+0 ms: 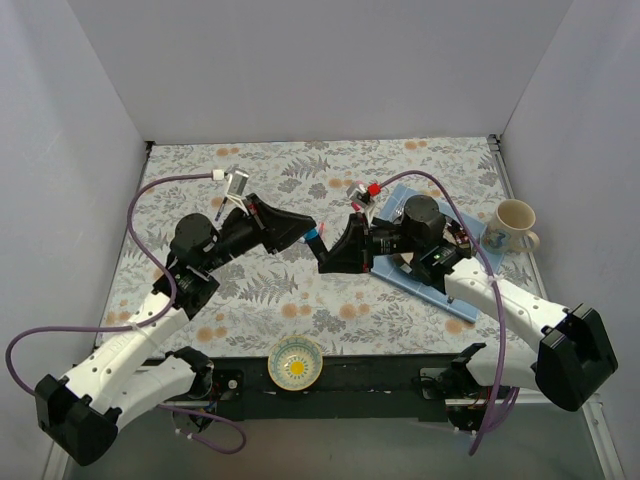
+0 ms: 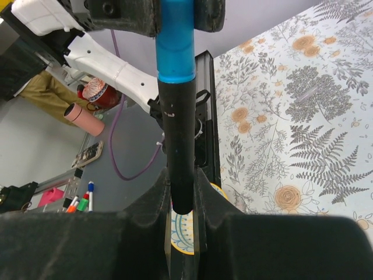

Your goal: Insert the pens into the pen caps

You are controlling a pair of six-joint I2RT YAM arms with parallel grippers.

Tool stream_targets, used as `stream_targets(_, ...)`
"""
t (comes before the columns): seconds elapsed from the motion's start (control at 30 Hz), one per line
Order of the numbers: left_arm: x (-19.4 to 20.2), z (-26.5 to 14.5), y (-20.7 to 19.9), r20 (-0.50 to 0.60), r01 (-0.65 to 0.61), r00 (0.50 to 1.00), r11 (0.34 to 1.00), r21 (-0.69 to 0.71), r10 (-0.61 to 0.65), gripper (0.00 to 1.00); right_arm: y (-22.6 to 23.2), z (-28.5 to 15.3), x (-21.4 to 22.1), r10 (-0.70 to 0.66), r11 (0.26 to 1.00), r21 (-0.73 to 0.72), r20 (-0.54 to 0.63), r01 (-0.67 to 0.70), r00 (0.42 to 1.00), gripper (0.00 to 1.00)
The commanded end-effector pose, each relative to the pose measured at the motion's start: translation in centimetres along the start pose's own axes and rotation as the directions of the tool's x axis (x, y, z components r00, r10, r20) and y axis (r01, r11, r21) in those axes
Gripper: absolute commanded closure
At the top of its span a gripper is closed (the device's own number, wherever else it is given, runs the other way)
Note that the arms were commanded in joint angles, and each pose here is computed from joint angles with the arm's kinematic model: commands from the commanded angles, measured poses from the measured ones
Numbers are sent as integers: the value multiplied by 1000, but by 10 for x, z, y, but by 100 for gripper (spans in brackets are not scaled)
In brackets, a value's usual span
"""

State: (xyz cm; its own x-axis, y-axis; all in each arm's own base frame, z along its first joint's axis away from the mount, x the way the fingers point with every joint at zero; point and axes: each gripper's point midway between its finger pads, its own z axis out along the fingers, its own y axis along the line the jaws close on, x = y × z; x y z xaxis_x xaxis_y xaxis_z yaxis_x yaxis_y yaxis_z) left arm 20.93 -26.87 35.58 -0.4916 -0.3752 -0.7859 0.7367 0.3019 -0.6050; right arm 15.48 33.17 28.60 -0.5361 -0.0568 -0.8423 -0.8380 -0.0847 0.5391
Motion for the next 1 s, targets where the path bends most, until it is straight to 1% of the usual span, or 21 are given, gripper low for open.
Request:
stream_targets(0.0,95,-23,-8,-335,270,912,961,58,-236,100,2,-26,-129,-280,957,182,392,225,876,99)
stream_targets(0.03,94,-20,-9,-322,271,918,959,80,-233,100,5,-26,-133,-283,957,172,395,233,874,99)
stream_targets(0.1,100,-19,-4,-318,315,906,947,63,-281,100,4,-25,-136,-290,956,167,408,242,866,99)
stream_targets(0.13,99,-17,-4,-304,314,912,946,81,-277,100,2,-24,-138,-291,955,176,410,238,865,99)
stream_targets(0.2,103,-15,-1,-298,352,900,934,68,-317,100,-4,-23,-143,-296,953,190,411,237,862,99)
stream_targets(0.23,96,-13,-4,-266,341,914,935,95,-306,100,-6,-22,-143,-297,952,195,411,236,862,99)
stream_targets(0.33,95,-8,-6,-239,346,919,932,110,-313,100,-13,-20,-145,-294,952,205,414,227,862,99)
stream_targets(0.47,111,-3,2,-280,350,906,934,76,-317,100,-22,-23,-149,-300,948,236,428,214,853,99)
stream_targets(0.57,128,-1,9,-303,340,900,940,40,-313,100,-22,-30,-161,-315,943,247,449,223,836,99)
stream_targets(0.6,136,-1,10,-327,342,891,939,27,-315,100,-19,-31,-166,-324,941,247,452,233,831,99)
stream_targets(0.67,142,1,14,-337,330,890,944,10,-307,100,-22,-33,-172,-331,937,260,451,233,829,99)
stream_targets(0.97,159,9,3,-387,345,874,936,66,-294,100,-25,-40,-192,-375,920,295,463,260,803,99)
